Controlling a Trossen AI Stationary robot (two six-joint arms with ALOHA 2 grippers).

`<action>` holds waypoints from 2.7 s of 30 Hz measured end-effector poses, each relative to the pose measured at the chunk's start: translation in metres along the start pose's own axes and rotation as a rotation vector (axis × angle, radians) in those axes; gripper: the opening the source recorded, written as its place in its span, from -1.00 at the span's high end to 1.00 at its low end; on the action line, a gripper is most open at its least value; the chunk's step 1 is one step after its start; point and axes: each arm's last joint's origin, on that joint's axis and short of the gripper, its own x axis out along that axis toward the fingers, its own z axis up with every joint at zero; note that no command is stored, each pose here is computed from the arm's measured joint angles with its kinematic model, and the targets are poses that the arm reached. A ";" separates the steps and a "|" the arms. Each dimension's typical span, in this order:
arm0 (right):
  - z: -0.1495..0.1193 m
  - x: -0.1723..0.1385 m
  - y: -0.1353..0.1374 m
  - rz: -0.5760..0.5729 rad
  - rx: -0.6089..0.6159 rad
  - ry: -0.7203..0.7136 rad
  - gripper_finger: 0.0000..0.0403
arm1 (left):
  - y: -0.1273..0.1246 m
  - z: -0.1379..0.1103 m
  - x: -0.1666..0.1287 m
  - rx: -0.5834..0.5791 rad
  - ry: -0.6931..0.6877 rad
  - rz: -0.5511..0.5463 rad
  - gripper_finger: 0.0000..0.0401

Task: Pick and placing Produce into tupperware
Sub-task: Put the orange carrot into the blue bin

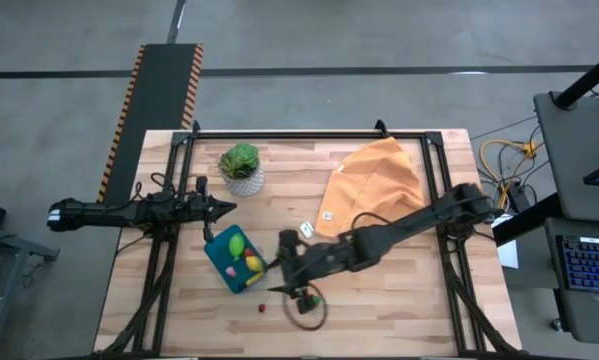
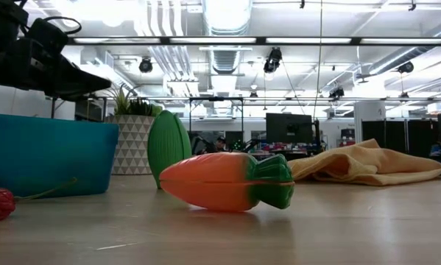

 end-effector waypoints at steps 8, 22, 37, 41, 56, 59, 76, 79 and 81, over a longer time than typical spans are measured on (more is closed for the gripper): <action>-0.046 -0.032 0.006 0.024 0.147 -0.167 -0.04 | 0.000 0.000 0.000 0.000 0.000 0.000 1.00; -0.086 0.000 0.054 0.290 0.331 -0.429 -0.04 | 0.000 0.000 0.000 -0.001 0.001 -0.001 1.00; -0.048 0.037 0.057 0.199 0.206 0.034 -0.38 | 0.000 0.000 0.000 0.003 -0.003 0.009 1.00; -0.034 0.032 0.055 0.164 0.195 0.083 -0.64 | 0.000 0.000 0.000 0.003 -0.003 0.010 1.00; -0.059 0.021 0.031 -0.040 0.437 0.495 -0.65 | 0.000 0.000 0.000 0.003 -0.003 0.010 1.00; -0.068 0.022 0.030 -0.044 0.434 0.522 -0.66 | 0.000 0.000 0.000 0.003 -0.003 0.010 1.00; -0.117 0.033 0.027 -0.098 0.472 0.513 -0.69 | 0.000 0.000 0.000 0.003 -0.004 0.010 1.00; -0.119 0.033 0.027 -0.101 0.483 0.512 -0.70 | 0.000 0.000 0.000 0.003 -0.004 0.010 1.00; -0.119 0.033 0.028 -0.101 0.488 0.508 -0.70 | 0.000 0.000 0.000 0.003 -0.004 0.010 1.00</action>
